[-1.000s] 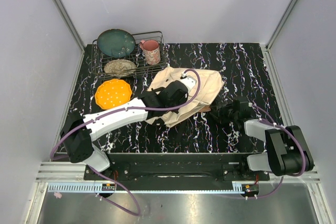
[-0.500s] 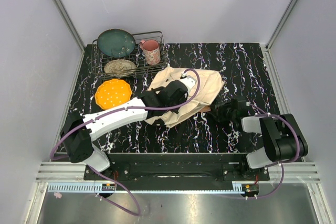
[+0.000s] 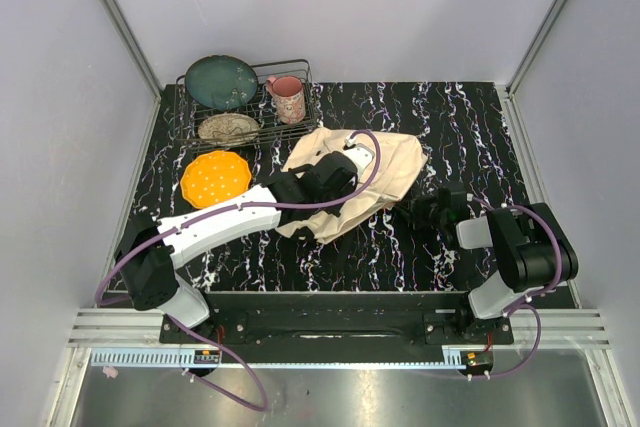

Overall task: Pack the student bag
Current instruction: Pick up the personal item from the center of the board.

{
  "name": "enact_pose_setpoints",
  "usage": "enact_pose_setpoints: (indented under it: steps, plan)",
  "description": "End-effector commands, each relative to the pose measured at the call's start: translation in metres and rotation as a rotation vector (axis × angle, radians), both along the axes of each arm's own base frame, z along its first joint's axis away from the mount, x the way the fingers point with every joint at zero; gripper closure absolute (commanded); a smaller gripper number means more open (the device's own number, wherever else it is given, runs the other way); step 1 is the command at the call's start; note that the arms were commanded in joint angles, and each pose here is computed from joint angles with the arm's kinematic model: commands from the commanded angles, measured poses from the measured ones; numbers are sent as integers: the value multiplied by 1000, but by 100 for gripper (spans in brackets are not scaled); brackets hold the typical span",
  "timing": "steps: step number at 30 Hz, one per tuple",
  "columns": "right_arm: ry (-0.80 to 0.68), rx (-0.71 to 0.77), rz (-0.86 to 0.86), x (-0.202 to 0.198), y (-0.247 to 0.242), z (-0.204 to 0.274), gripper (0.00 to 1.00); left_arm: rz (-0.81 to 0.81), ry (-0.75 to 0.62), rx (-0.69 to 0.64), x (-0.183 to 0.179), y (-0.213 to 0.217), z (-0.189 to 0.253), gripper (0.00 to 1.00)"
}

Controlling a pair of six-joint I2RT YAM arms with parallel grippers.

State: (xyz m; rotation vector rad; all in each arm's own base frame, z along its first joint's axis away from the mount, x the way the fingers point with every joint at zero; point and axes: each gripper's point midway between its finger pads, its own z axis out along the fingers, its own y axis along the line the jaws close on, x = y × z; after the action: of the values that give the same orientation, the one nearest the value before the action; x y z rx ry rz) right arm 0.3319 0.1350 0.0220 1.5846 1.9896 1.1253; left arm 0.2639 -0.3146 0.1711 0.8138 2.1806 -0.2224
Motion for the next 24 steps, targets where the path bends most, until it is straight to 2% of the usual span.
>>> enact_pose_setpoints:
  steps: [1,2,3,12,14,15,16,18,19,20,21,22,23,24]
  plan:
    - [-60,17,-4,12,2,11,90,42,-92,-124,21,-13,42,100]
    - [-60,20,-4,13,2,11,90,41,-92,-126,21,-13,43,100]
    - [-59,22,-4,13,3,11,99,41,-91,-125,20,-12,42,100]
    - [-92,-32,8,5,-3,23,100,50,-95,-120,18,-6,43,100]
    - [-61,-82,12,-10,-9,16,100,50,-93,-120,18,-5,43,90]
    - [-95,-94,18,-13,-11,28,100,47,-92,-123,17,-5,43,82]
    - [-23,-135,43,-33,-15,13,100,45,-94,-129,16,-5,45,71]
    - [-66,-161,49,-47,-19,28,100,34,-90,-143,14,-6,47,70]
    - [25,-190,63,-74,-24,9,100,34,-89,-154,13,-6,49,66]
    - [40,-222,47,-84,-31,7,100,23,-86,-169,11,-8,52,60]
    - [-24,-234,39,-90,-35,25,100,19,-85,-175,10,-9,52,55]
    - [81,-267,51,-119,-42,7,100,16,-84,-186,9,-9,54,55]
    - [87,-284,33,-128,-47,8,100,11,-82,-197,7,-10,56,55]
    - [7,-278,8,-131,-50,26,100,9,-84,-205,7,-10,57,53]
